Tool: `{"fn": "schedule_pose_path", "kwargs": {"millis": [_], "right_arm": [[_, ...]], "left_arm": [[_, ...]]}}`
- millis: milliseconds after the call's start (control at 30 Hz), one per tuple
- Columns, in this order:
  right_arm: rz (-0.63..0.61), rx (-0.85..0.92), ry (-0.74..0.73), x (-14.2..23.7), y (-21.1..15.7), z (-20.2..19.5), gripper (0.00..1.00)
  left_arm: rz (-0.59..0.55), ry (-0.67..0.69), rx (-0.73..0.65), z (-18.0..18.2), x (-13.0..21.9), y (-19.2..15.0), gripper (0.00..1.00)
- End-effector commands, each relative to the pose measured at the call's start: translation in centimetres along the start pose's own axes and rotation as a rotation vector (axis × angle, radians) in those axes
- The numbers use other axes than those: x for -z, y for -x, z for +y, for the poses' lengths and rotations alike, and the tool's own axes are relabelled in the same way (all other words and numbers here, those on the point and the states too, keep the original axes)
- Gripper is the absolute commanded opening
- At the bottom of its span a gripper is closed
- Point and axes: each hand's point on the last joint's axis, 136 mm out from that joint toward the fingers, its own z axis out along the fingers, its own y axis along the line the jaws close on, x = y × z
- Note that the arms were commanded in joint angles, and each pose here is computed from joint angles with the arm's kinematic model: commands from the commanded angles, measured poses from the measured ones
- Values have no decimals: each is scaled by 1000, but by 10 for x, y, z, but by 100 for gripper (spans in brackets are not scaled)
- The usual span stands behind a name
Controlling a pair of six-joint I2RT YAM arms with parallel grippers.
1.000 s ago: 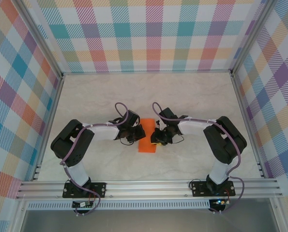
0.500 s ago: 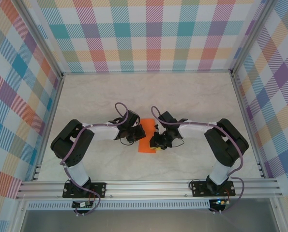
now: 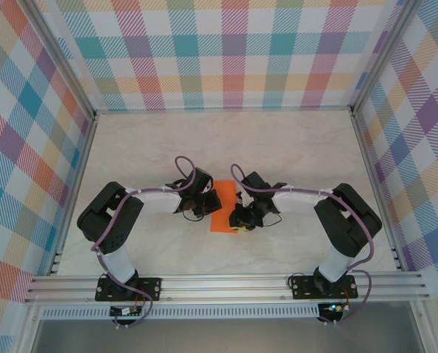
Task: Fold a paper plane with a square sheet of paper (pick it up from the middle)
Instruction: Fold the square sheet of paper in half at the center of the table.
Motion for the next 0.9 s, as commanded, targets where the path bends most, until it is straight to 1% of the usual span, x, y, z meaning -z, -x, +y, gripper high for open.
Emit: {"fn": "schedule_pose_path", "kwargs": {"millis": [0, 133, 233, 400, 533, 700, 867], "right_arm": [[40, -14, -23, -8, -12, -9, 23], [24, -47, -120, -12, -16, -35, 20], [-19, -15, -90, 0, -9, -22, 19], [-193, 74, -60, 36, 28, 13, 19], [-272, 82, -70, 43, 67, 18, 19], [-270, 68, -77, 32, 101, 18, 14], [-230, 70, -37, 16, 113, 15, 12]], "left_arm": [[36, 118, 29, 32, -8, -16, 9], [35, 118, 30, 31, -7, -15, 9], [39, 120, 28, 31, -7, -16, 9], [41, 122, 26, 32, -7, -16, 9], [44, 121, 25, 31, -8, -16, 9], [41, 119, 22, 30, -6, -15, 8], [44, 127, 23, 32, -6, -17, 7]]}}
